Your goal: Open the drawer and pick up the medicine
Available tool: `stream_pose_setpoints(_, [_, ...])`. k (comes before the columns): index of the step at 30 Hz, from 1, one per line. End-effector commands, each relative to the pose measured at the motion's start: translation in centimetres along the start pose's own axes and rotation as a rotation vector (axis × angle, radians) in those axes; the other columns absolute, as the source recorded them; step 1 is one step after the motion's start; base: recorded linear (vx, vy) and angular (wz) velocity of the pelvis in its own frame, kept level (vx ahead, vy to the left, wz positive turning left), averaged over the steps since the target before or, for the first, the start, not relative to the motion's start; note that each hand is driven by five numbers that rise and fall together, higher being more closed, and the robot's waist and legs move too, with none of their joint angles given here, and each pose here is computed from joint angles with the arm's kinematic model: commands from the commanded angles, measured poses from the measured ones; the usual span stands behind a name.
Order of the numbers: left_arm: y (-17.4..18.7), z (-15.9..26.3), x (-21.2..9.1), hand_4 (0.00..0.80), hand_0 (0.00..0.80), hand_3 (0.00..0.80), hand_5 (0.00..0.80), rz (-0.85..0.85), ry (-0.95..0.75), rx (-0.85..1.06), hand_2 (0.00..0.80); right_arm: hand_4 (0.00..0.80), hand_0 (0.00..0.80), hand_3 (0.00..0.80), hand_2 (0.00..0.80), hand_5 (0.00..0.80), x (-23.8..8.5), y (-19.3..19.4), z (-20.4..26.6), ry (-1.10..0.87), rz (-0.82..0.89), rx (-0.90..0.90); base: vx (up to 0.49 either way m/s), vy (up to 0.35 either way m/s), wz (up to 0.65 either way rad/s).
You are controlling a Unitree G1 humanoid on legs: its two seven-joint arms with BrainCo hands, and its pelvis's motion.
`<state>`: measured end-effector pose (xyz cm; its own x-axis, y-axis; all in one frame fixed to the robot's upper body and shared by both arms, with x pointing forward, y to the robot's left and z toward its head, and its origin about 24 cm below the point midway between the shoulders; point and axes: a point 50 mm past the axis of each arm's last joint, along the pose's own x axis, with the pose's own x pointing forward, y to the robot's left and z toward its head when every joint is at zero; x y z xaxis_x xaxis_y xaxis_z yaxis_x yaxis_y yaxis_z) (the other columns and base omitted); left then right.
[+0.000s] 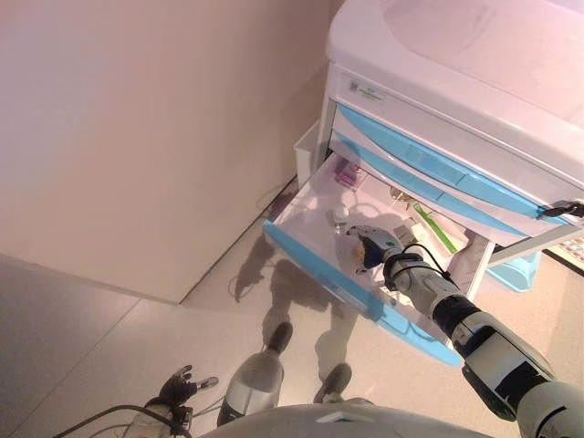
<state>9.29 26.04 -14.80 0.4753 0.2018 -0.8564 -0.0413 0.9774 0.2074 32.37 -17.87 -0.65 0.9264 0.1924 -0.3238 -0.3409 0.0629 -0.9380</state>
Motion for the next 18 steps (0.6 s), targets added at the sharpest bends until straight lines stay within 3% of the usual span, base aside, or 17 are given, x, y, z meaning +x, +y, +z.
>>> stream_pose_setpoints(1, [-0.1, 0.5, 0.1, 0.000, 0.000, 0.000, 0.000, -0.018, -0.028, 0.076, 0.000, 0.000, 0.000, 0.000, 0.000, 0.000, 0.9, -2.5, 0.7, -0.020, -0.115, -0.049, 0.021, 0.009, 0.07])
stream_pose_setpoints(18, [-0.1, 1.0, 0.2, 0.000, 0.000, 0.000, 0.000, -0.027, -0.055, 0.094, 0.000, 0.000, 0.000, 0.000, 0.000, 0.000, 1.0, -2.0, -1.0, 0.084, -0.083, -0.181, 0.014, 0.001, 0.01])
